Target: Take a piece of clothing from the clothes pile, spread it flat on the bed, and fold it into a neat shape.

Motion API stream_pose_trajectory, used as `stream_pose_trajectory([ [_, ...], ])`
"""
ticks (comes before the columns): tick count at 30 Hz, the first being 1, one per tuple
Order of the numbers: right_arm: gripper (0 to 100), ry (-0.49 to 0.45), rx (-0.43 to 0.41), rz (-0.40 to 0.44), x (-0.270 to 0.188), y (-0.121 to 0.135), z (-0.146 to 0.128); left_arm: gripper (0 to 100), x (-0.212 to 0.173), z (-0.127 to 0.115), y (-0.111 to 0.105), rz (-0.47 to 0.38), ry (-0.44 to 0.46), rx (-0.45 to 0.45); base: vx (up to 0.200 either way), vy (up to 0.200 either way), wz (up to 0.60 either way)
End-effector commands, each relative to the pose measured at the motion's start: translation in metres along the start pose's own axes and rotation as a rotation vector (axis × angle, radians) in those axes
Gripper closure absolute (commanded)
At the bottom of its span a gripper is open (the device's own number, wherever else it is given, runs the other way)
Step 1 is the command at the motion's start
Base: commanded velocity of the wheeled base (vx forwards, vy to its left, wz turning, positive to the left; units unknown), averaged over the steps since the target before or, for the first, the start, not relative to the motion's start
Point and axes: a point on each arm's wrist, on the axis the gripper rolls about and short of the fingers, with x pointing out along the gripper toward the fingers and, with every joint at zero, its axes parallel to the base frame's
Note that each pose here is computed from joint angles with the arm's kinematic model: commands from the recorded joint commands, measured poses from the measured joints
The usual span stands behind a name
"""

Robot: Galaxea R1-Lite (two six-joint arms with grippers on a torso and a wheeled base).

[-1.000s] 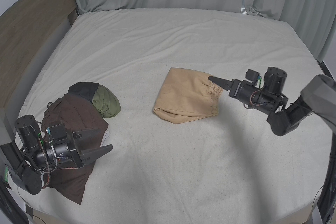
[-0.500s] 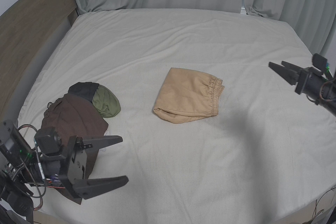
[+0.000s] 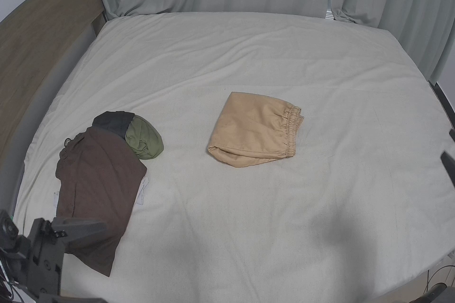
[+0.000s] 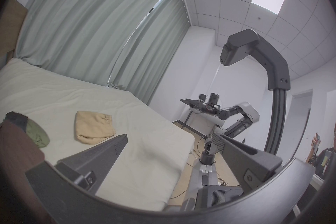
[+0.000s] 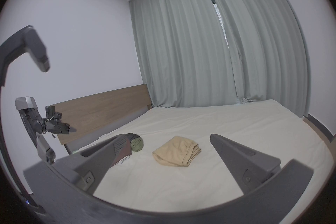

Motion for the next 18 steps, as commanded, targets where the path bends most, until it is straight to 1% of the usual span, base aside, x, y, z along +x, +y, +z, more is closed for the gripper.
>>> stream_pose_trajectory([
  [1,0,-0.047,0.013,-0.001,-0.084,0.036,-0.076,0,-0.057,-0.025,-0.051,0.158,-0.096,0.083,0.0,0.0,0.0],
  [2,0,-0.047,0.013,-0.001,-0.084,0.036,-0.076,0,-0.057,-0.025,-0.051,0.158,-0.096,0.083,0.0,0.0,0.0],
  [3,0,0.002,0.034,-0.039,-0.097,0.042,-0.095,0,-0.065,-0.036,-0.06,0.208,-0.098,0.082,0.0,0.0,0.0],
  [4,0,0.057,0.044,-0.08,-0.099,0.041,-0.104,0,-0.069,-0.042,-0.064,0.234,-0.102,0.083,0.0,0.0,0.0],
  [6,0,0.15,0.018,-0.24,-0.099,0.036,-0.112,0,-0.074,-0.047,-0.073,0.285,-0.114,0.096,0.0,0.0,0.0],
  [7,0,0.175,-0.001,-0.397,-0.1,0.032,-0.115,0,-0.075,-0.053,-0.076,0.337,-0.121,0.113,0.0,0.0,0.0],
  [8,0,0.168,-0.016,-0.474,-0.101,0.031,-0.115,0,-0.075,-0.054,-0.076,0.376,-0.12,0.129,0.0,0.0,0.0],
  [9,0,0.156,-0.043,-0.514,-0.103,0.03,-0.115,0,-0.075,-0.055,-0.073,0.448,-0.126,0.162,0.0,0.0,0.0],
  [10,0,0.118,-0.076,-0.509,-0.107,0.032,-0.115,0,-0.076,-0.058,-0.07,0.531,-0.128,0.191,0.0,0.0,0.0],
  [12,0,0.114,-0.127,-0.499,-0.108,0.032,-0.115,0,-0.078,-0.067,-0.063,0.663,-0.112,0.224,0.0,0.0,0.0],
  [14,0,0.122,-0.12,-0.487,-0.107,0.031,-0.115,0,-0.079,-0.07,-0.061,0.759,-0.094,0.242,0.0,0.0,0.0],
  [15,0,0.121,-0.119,-0.458,-0.107,0.032,-0.115,0,-0.08,-0.074,-0.061,0.8,-0.084,0.24,0.0,0.0,0.0],
  [16,0,0.121,-0.12,-0.394,-0.106,0.033,-0.115,0,-0.082,-0.083,-0.063,0.847,-0.072,0.242,0.0,0.0,0.0],
  [17,0,0.123,-0.116,-0.335,-0.106,0.035,-0.115,0,-0.083,-0.088,-0.062,0.873,-0.035,0.22,0.0,0.0,0.0],
  [18,0,0.123,-0.116,-0.329,-0.106,0.035,-0.115,0,-0.083,-0.089,-0.062,0.875,-0.029,0.22,0.0,0.0,0.0],
])
